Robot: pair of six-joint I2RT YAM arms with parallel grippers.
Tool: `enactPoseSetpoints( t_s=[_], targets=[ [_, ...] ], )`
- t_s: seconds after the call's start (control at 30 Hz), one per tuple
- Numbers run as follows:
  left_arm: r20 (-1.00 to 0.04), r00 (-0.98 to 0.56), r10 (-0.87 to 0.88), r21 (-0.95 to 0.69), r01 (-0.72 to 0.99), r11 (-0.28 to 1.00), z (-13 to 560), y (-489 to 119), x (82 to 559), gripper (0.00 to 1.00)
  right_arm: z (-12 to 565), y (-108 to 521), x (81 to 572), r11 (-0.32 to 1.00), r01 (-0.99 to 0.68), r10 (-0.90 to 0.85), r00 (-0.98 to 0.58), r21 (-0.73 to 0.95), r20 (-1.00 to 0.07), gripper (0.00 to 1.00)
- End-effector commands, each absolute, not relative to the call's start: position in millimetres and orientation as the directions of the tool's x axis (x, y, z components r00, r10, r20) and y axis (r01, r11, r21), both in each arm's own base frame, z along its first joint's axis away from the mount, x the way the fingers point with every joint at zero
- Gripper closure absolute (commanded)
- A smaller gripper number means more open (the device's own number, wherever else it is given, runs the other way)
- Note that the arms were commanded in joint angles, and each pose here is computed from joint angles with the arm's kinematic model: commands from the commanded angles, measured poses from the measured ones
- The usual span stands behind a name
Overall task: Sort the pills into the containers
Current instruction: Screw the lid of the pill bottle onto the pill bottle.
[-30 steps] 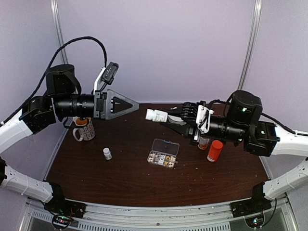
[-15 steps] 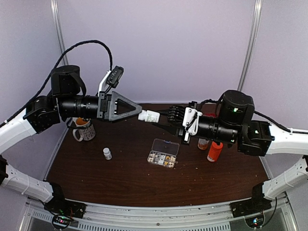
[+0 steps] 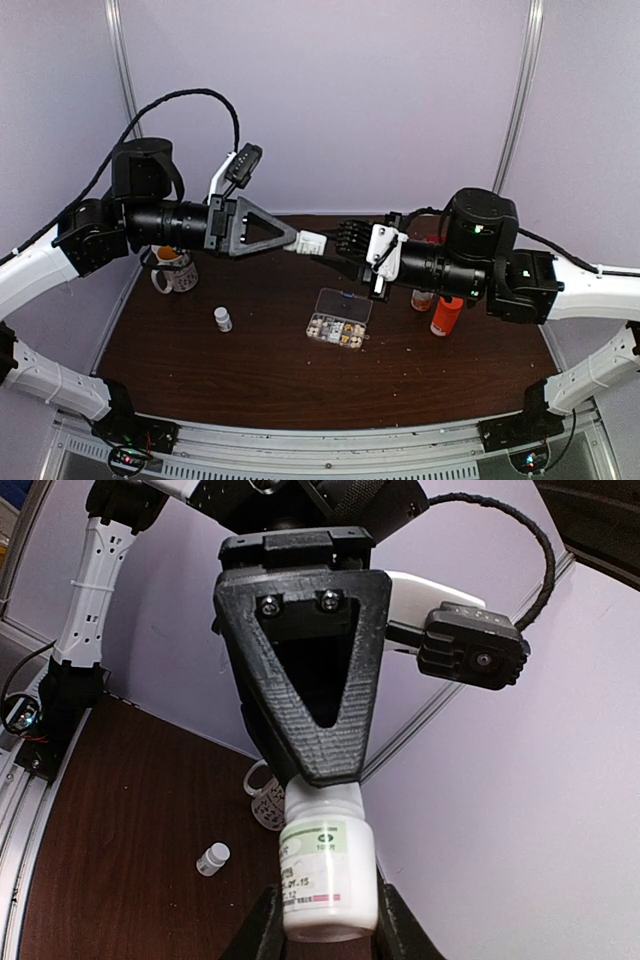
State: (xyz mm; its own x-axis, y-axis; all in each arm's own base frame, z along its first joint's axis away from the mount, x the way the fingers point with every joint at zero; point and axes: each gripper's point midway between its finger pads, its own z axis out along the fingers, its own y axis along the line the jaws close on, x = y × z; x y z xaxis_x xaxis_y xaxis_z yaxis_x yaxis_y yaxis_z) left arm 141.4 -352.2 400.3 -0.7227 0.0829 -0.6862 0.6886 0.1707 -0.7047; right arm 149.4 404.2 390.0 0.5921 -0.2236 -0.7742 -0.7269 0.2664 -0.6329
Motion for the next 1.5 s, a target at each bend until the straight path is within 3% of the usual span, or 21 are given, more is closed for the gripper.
enactPoseSetpoints(
  t_s=[0.0,0.13,0.27,0.33,0.57,0.7,0.8,1.0,1.17,1.33,1.47],
  targets=[
    [-0.700,-0.710,0.079,-0.697,0.703,0.138,409,-352,139,0.61,405,403,152,0.304,-0.712,-0.214,0.596,-0.632,-0.774,1.00],
    [-0.701,-0.708,0.083,-0.697,0.705,0.132,410,-353,138,0.70,404,403,152,0.302,-0.716,-0.215,0.592,-0.630,-0.777,1.00],
    [-0.710,-0.697,0.099,-0.689,0.717,0.109,410,-356,136,0.94,404,404,151,0.295,-0.734,-0.209,0.574,-0.611,-0.791,1.00],
    [-0.734,-0.670,0.108,-0.663,0.742,0.097,410,-357,135,1.00,410,404,147,0.294,-0.765,-0.179,0.545,-0.573,-0.819,1.00],
    [-0.894,-0.432,0.122,-0.430,0.902,0.045,421,-356,132,1.00,423,408,132,0.227,-0.917,-0.065,0.321,-0.327,-0.945,1.00],
    [-0.977,-0.180,0.114,-0.176,0.984,0.039,419,-350,131,1.00,437,408,113,0.096,-0.990,0.040,0.106,-0.102,-0.994,1.00],
    [-0.992,0.092,0.090,0.087,0.995,-0.051,418,-347,117,1.00,447,404,103,0.022,-0.999,0.081,-0.025,0.027,-0.996,1.00],
    [-0.874,0.480,0.075,0.471,0.875,-0.114,409,-352,113,1.00,456,395,98,-0.053,-0.982,0.089,-0.187,0.183,-0.978,1.00],
    [-0.640,0.766,0.067,0.745,0.639,-0.194,395,-353,106,1.00,456,392,98,-0.099,-0.945,0.085,-0.320,0.311,-0.944,1.00],
    [-0.341,0.940,0.008,0.907,0.331,-0.260,375,-348,99,1.00,454,389,102,-0.125,-0.914,0.088,-0.398,0.386,-0.913,1.00],
    [-0.263,0.965,0.017,0.933,0.259,-0.251,377,-347,104,1.00,452,387,103,-0.131,-0.906,0.091,-0.415,0.402,-0.905,1.00]
  ],
)
